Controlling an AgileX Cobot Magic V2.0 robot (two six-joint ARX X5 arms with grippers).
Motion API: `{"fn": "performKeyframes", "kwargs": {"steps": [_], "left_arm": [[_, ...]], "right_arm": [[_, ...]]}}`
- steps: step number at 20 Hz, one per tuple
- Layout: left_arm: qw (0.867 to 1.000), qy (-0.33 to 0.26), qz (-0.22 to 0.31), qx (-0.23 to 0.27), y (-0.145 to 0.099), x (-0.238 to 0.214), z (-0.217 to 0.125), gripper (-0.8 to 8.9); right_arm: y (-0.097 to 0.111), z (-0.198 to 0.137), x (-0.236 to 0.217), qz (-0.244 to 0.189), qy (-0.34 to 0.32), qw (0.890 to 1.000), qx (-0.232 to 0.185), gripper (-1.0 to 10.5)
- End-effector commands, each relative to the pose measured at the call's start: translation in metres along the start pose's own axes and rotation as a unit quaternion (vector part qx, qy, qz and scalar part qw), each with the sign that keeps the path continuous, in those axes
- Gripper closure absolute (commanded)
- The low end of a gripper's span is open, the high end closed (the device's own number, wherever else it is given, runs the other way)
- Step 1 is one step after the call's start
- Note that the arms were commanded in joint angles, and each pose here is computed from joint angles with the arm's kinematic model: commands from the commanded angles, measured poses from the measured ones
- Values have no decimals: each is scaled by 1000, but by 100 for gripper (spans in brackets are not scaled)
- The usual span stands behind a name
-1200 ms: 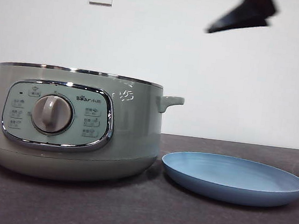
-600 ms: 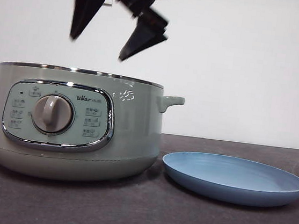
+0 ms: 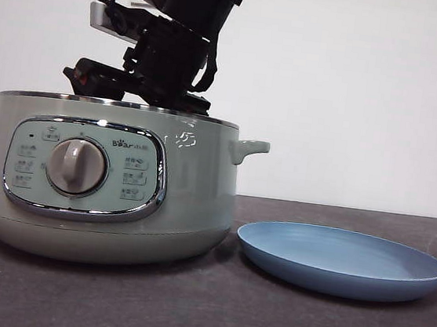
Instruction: Take the pumpkin out from the steamer,put the pumpkin in the blue plate,close the lid
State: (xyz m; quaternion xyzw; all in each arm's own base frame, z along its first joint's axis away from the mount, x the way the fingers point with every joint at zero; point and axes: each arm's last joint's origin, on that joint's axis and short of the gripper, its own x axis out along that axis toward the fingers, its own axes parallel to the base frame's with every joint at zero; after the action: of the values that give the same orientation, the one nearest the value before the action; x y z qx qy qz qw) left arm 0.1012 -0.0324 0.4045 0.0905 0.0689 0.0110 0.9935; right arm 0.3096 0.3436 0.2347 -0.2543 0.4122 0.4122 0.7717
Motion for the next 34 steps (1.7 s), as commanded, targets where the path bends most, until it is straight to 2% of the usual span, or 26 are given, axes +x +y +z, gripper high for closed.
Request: {"fn": "performKeyframes", "kwargs": {"steps": [1, 2, 3, 4, 7, 10, 13, 15, 16, 19, 21, 26, 29, 32, 34], "left_arm": [[1000, -28, 6, -8, 4, -5, 6, 822], [1000, -25, 6, -6, 3, -5, 6, 822], [1000, -24, 6, -6, 3, -5, 5, 822], [1000, -22, 6, -5, 3, -5, 5, 822], [1000, -22, 3, -5, 3, -5, 5, 822], [1000, -19, -20, -4, -1, 1, 6, 822], [999, -26, -34, -6, -7, 11, 9, 822], [998, -31, -58, -11, -9, 13, 10, 822], [998, -30, -60, -16, -10, 15, 11, 822], [997, -34, -63, -19, -12, 19, 12, 822], [997, -36, -69, -21, -14, 21, 13, 822], [996, -26, -79, -26, -19, 30, 12, 822], [994, -26, -99, -27, -22, 34, 12, 822], [994, -29, -102, -28, -24, 38, 13, 822], [994, -30, -102, -28, -24, 38, 13, 822]], "right_arm": [[2, -1, 7, 2, 5, 1000, -5, 536], [2, -1, 7, 3, 7, 1000, -5, 772], [2, -2, 6, 3, 9, 1000, -5, 934], [2, -2, 6, 3, 9, 1000, -5, 963], [4, 2, -15, 1, -1, 1000, -1, 963], [2, -2, -71, -2, 6, 1000, 6, 963], [-18, -22, -132, -16, 36, 997, 72, 964], [-36, -39, -163, -41, 51, 989, 129, 964], [-45, -49, -175, -72, 58, 983, 159, 964], [-52, -80, -194, -150, 59, 965, 205, 964], [-52, -103, -199, -181, 45, 957, 222, 964], [-47, -156, -180, -198, -17, 946, 256, 963], [-48, -170, -149, -197, -19, 945, 261, 963], [-50, -174, -117, -153, -2, 952, 267, 963], [-55, -174, -98, -156, 15, 951, 267, 930]]}}
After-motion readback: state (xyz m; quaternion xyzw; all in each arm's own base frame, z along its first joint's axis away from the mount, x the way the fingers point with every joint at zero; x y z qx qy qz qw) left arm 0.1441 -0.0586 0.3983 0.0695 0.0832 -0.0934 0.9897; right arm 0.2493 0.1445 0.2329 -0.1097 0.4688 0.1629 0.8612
